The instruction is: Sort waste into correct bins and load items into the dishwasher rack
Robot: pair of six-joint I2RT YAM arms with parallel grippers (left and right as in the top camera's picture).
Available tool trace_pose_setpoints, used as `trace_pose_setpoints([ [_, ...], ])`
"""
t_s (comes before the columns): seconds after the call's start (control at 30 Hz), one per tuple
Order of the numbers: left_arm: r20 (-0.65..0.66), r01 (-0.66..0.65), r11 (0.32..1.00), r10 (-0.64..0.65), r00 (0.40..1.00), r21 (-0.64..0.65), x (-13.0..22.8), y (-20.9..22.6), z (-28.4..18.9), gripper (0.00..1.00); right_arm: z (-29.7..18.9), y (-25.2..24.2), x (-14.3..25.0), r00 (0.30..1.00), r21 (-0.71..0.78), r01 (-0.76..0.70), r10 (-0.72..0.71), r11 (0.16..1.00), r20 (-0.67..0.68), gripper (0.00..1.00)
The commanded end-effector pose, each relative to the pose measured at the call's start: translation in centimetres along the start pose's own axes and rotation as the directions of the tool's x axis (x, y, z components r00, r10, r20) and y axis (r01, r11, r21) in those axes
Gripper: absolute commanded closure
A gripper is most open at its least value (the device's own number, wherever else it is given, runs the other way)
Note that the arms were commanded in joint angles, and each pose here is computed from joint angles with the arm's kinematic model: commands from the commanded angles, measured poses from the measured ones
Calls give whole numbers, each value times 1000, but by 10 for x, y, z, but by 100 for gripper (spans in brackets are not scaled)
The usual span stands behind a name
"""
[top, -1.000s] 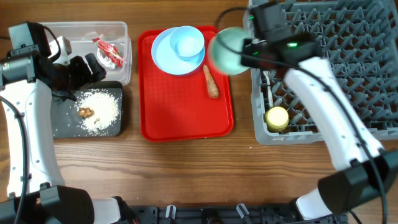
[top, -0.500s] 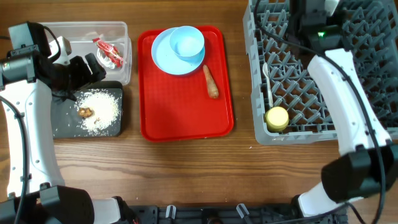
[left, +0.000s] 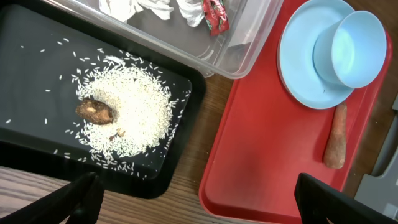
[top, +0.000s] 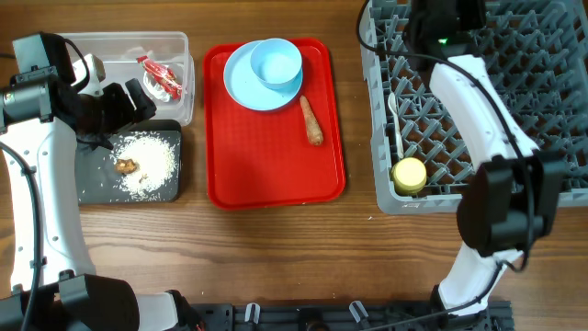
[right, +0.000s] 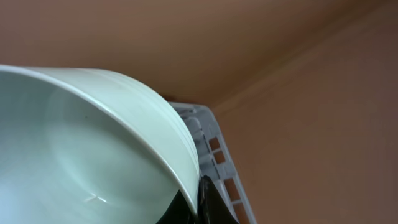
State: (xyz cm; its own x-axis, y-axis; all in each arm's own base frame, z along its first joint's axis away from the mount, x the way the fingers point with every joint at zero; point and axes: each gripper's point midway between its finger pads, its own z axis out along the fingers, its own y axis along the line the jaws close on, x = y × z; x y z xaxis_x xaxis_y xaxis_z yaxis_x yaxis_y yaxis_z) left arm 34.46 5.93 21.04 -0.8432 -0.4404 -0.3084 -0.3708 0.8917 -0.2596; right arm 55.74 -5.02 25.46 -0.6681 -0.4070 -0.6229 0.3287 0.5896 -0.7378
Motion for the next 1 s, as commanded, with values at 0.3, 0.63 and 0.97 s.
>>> trace_pose_setpoints([
  [0.3,21,3,1000,-3,1000,4,-1,0,-7,0,52,39,30,980,50,195,-193,979,-51,96],
  [0.63,22,3,1000,-3,1000,4,-1,0,-7,0,60,46,34,985,19,171,-170,985,-41,96],
  [0.97,21,3,1000,-3,1000,4,-1,0,-7,0,44,77,30,971,-79,238,-239,968,-4,96],
])
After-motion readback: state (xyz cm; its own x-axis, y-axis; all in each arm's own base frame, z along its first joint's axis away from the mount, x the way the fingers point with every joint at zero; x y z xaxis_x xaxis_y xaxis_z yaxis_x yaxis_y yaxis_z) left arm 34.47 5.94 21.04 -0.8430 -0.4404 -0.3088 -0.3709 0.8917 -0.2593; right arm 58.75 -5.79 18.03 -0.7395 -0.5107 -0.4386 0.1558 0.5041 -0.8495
